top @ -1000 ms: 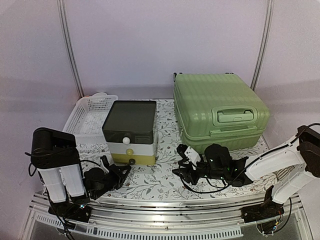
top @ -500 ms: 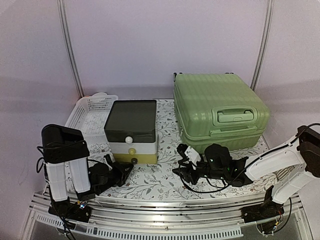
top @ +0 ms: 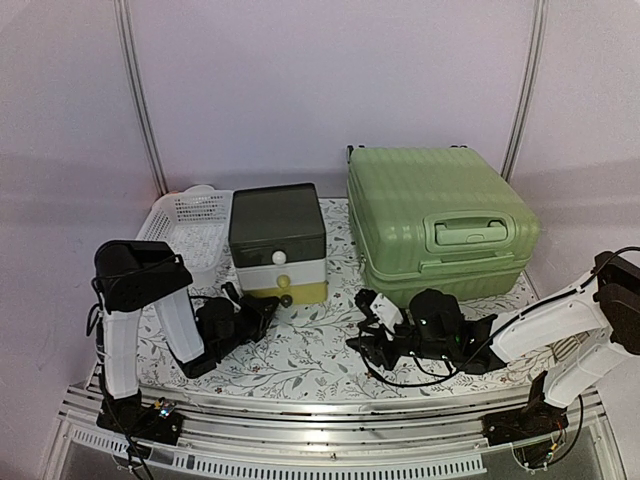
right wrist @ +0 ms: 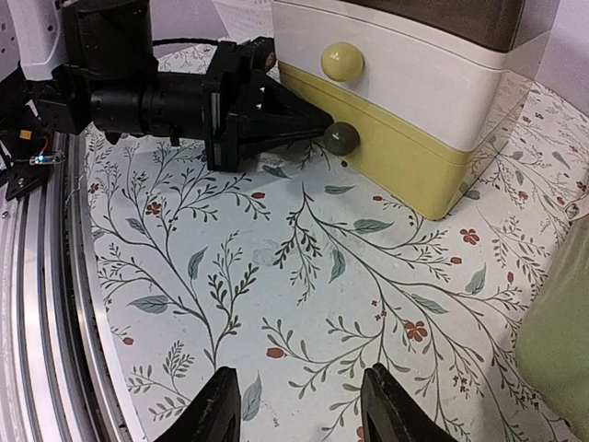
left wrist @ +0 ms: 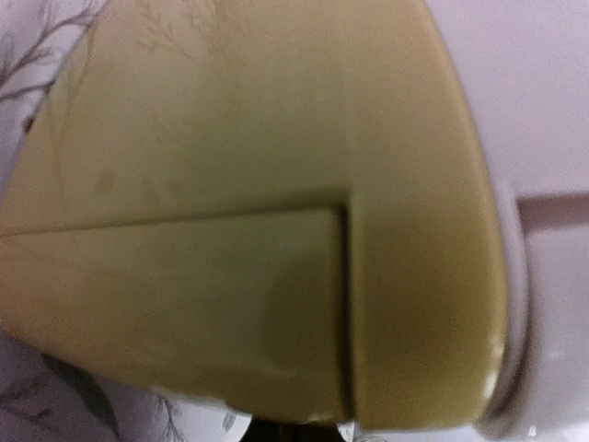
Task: Open, take out, and arrange the luggage
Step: Move the storage box to the corner of the board.
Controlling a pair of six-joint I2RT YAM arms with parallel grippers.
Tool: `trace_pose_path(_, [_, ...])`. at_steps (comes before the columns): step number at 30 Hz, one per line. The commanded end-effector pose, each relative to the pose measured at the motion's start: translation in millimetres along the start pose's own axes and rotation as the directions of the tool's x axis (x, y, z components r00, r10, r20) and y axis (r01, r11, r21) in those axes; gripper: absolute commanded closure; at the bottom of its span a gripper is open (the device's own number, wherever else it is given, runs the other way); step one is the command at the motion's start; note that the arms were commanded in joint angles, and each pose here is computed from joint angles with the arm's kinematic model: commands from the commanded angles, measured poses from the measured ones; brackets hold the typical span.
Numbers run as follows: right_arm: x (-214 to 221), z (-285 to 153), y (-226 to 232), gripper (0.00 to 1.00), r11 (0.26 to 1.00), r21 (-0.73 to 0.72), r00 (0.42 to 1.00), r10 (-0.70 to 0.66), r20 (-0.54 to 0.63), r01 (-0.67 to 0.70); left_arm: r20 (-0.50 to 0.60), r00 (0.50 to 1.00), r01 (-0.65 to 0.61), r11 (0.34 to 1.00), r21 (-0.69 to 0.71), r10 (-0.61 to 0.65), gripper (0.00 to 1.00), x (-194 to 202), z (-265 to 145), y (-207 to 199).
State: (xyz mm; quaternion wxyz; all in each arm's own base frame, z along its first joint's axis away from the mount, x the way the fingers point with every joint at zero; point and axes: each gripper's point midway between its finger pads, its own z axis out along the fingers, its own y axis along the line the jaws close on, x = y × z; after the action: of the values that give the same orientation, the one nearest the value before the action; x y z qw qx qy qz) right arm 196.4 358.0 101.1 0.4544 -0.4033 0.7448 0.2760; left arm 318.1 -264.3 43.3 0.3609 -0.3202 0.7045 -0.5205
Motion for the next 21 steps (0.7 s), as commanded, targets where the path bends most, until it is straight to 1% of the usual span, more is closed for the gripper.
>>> trace_pose_path(1, [-4.7, -5.1, -0.9, 0.55, 1.0, -0.001, 1.0, -0.002, 0.018, 0.002, 0.111, 0.992, -0.052, 0.999, -0.002, 0.052, 1.0, -36.6, 23.1, -6.7])
trace_pose_path(6, [-8.3, -7.6, -0.2, 0.55, 1.0, -0.006, 1.0, 0.002, 0.025, -0.002, 0.137, 0.988, -0.075, 0.997, -0.022, 0.077, 1.0, -53.6, 42.3, -6.4])
trace_pose_path(11, [-10.3, -10.6, 1.1, 0.55, 1.0, -0.013, 1.0, 0.009, 0.027, -0.009, 0.1, 0.989, -0.103, 0.992, -0.067, 0.109, 1.0, -60.8, 55.5, 3.6])
trace_pose_path(16, [-9.7, -13.8, 3.6, 0.54, 1.0, -0.028, 1.0, 0.014, 0.018, -0.014, 0.09, 0.986, -0.132, 0.987, -0.086, 0.14, 1.0, -62.1, 43.0, 5.8])
trace_pose_path(20, [-6.3, -19.5, 2.0, 0.54, 1.0, -0.021, 1.0, 0.014, 0.011, -0.014, 0.05, 0.981, -0.183, 0.978, -0.101, 0.189, 0.99, -56.7, 25.5, 1.2])
trace_pose_path(21, [-5.5, -22.0, 0.9, 0.54, 1.0, -0.018, 1.0, 0.013, 0.012, -0.013, 0.047, 0.978, -0.2, 0.975, -0.092, 0.205, 0.98, -56.5, 19.6, -6.4])
